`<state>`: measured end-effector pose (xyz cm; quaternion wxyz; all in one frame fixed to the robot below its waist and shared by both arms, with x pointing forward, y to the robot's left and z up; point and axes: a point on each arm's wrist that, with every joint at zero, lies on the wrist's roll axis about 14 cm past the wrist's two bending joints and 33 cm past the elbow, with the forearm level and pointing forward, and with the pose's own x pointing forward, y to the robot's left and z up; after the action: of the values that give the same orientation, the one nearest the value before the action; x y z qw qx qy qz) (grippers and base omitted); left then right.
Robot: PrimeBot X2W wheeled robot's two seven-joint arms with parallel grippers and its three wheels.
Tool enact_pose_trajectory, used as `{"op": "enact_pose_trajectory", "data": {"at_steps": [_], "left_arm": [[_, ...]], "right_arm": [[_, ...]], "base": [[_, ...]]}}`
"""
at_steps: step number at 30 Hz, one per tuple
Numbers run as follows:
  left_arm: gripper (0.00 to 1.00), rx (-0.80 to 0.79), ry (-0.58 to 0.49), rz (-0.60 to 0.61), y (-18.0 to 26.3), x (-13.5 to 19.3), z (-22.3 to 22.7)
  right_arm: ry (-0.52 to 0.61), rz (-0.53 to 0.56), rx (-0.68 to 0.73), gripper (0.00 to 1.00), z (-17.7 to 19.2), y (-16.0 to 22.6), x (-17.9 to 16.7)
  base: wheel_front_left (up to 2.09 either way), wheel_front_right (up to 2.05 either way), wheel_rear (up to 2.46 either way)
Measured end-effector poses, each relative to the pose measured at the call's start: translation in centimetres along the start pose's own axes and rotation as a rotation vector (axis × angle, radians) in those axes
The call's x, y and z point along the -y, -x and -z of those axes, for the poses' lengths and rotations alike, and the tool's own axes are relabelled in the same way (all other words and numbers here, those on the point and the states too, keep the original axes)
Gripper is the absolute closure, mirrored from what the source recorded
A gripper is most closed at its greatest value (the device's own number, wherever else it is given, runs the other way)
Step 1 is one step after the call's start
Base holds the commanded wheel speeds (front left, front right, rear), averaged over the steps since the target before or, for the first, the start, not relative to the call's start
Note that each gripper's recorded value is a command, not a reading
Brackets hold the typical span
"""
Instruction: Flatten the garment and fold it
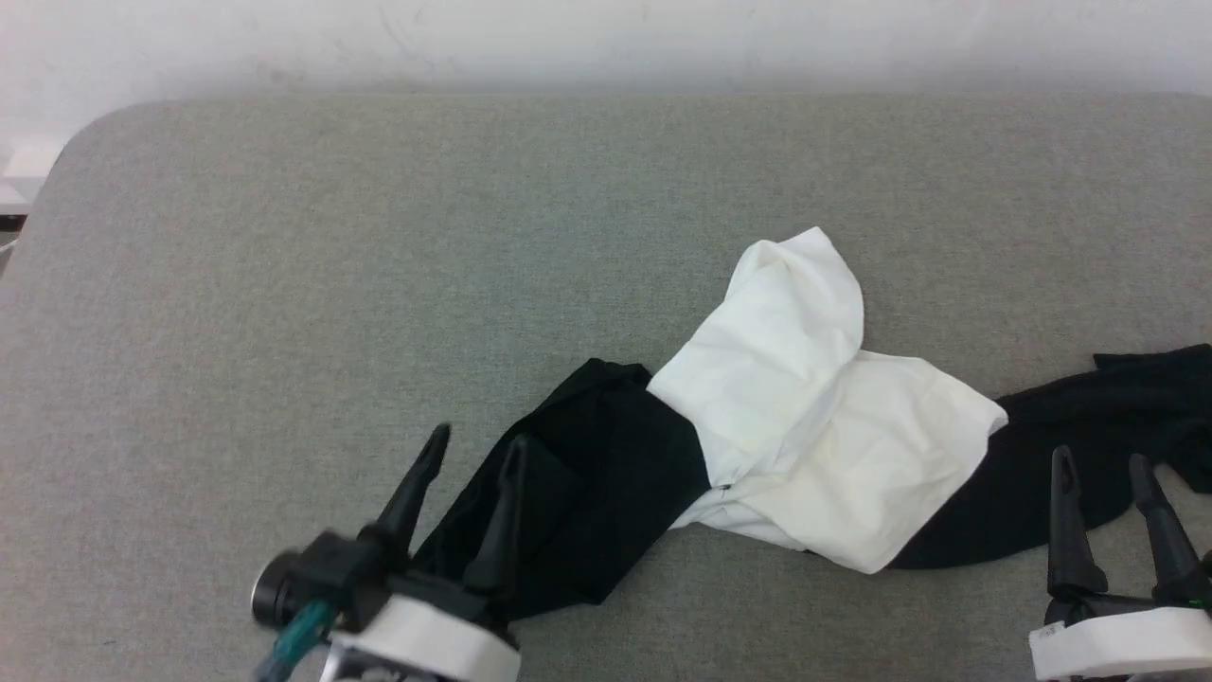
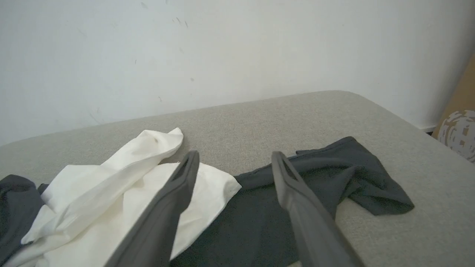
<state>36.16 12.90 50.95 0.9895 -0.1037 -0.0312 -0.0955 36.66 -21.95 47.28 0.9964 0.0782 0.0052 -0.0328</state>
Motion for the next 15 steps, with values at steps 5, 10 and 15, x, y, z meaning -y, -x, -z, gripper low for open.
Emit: {"op": "enact_pose_trajectory", "data": {"at_steps": [5, 10, 15], "left_arm": [[0.0, -0.1, -0.082, 0.189, -3.3, 3.8, -0.6], [0.0, -0.298, -0.158, 0.364, -5.1, 7.8, 2.0], [0.0, -0.441, -0.195, 0.53, -5.6, 11.9, 4.6]], "right_arm": [[0.008, 0.027, 0.025, 0.0, -0.8, 0.2, 0.9], [0.006, 0.031, 0.0, 0.0, 0.1, -0.1, 1.0], [-0.003, 0.028, -0.019, 0.0, 0.8, -0.6, 0.8]], "base": [[0.0, 0.0, 0.0], [0.0, 0.0, 0.0], [0.0, 0.0, 0.0]]}}
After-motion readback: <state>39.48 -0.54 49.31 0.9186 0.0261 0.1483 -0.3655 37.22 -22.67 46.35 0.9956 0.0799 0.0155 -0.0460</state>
